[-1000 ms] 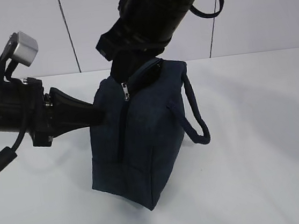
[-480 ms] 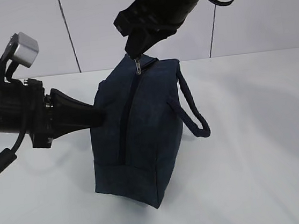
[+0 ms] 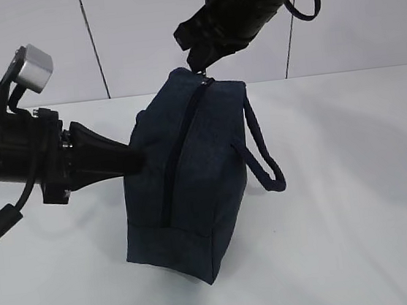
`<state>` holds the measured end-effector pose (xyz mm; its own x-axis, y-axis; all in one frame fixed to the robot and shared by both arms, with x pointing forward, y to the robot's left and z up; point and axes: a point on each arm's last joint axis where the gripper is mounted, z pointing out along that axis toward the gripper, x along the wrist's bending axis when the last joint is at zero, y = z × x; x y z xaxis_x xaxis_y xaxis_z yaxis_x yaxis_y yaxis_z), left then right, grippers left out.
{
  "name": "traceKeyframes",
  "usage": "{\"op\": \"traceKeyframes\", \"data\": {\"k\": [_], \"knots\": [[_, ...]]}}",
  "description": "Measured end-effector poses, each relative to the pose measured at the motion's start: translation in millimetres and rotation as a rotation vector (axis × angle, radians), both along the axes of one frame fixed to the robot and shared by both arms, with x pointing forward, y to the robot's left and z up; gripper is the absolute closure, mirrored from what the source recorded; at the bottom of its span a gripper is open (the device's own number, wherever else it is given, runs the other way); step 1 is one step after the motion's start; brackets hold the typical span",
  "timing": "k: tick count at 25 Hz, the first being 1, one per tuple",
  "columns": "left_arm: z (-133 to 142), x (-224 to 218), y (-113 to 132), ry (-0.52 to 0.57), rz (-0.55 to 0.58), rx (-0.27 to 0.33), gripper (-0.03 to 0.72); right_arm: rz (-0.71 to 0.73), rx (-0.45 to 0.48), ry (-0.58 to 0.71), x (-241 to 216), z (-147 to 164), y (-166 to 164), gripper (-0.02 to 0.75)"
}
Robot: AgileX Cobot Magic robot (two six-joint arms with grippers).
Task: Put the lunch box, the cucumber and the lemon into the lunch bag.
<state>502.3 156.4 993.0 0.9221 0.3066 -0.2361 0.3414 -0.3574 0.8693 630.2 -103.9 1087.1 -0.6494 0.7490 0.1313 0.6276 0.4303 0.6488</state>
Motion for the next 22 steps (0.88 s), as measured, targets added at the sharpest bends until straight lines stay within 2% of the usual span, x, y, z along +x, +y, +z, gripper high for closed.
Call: {"op": "traceKeyframes", "data": {"k": [15,22], "knots": [[0,-1,0,-0.004,-0.010,-0.002,0.676,-0.112,0.086,-0.055,46,-33,-26,0.717],[0,-1,0,-0.013,-0.018,-0.002,0.676,-0.160,0.248,-0.005,70,-59,-46,0.717]]}}
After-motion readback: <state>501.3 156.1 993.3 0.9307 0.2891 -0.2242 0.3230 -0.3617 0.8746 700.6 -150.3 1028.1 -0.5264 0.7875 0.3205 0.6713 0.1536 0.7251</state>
